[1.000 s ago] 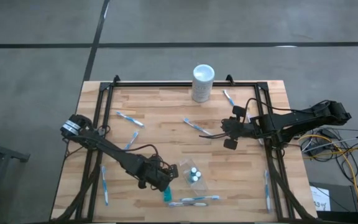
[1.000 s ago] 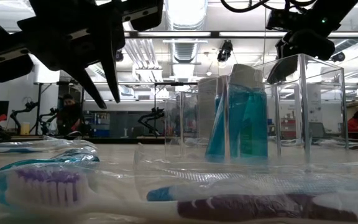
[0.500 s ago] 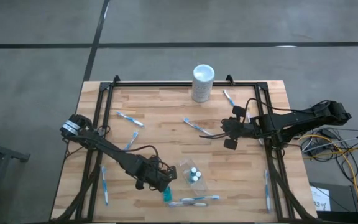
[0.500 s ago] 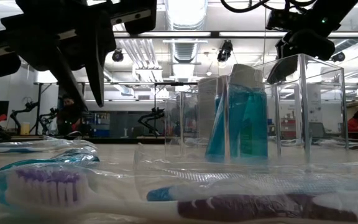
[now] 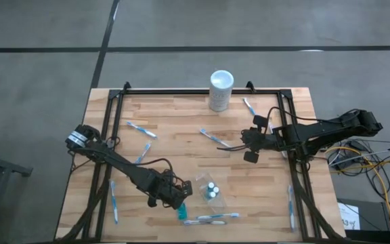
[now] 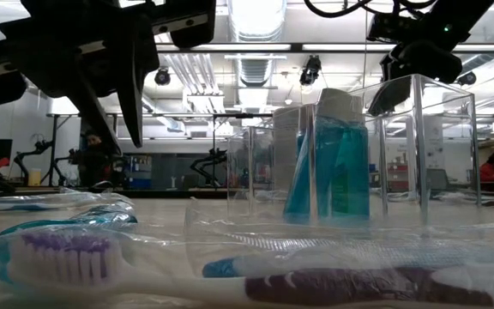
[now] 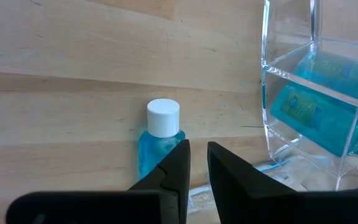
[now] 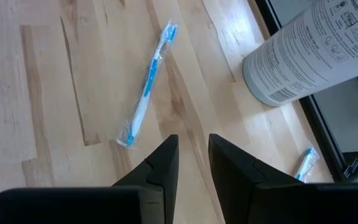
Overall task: Pick & Place toothbrushing station
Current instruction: Put the blue mouthwash bottle into the transparent organizer
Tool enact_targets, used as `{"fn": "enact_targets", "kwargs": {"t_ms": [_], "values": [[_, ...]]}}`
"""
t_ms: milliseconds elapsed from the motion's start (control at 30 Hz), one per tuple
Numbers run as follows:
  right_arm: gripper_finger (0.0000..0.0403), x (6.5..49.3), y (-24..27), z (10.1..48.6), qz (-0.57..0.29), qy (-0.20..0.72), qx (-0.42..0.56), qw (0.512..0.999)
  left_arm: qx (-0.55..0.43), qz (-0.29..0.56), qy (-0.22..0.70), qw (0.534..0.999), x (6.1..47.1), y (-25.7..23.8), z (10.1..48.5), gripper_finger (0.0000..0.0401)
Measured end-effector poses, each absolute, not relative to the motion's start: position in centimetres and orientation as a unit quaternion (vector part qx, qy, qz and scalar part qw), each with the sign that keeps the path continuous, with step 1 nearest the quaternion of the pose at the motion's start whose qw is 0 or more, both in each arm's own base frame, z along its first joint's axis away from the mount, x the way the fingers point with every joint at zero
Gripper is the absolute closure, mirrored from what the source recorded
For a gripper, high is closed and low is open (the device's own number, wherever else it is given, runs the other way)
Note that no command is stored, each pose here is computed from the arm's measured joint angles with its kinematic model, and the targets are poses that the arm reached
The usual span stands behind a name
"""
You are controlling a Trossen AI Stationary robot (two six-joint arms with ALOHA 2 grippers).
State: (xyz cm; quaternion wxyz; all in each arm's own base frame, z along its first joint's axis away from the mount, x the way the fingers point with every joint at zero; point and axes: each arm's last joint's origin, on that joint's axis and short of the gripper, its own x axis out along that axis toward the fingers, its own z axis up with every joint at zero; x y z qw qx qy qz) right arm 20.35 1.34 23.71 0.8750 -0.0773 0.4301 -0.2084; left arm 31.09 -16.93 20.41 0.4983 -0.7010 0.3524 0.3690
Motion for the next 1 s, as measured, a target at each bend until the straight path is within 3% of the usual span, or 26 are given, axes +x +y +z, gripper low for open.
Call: {"fn": "enact_targets", "kwargs": {"t_ms": [1000], "values": [[0.0324,20.35,1.34,23.72,-0.208,0.43,-0.077,0.875,-0.701,0.37,0.35,0.499,31.04,-17.01,20.42,0.0341]]}}
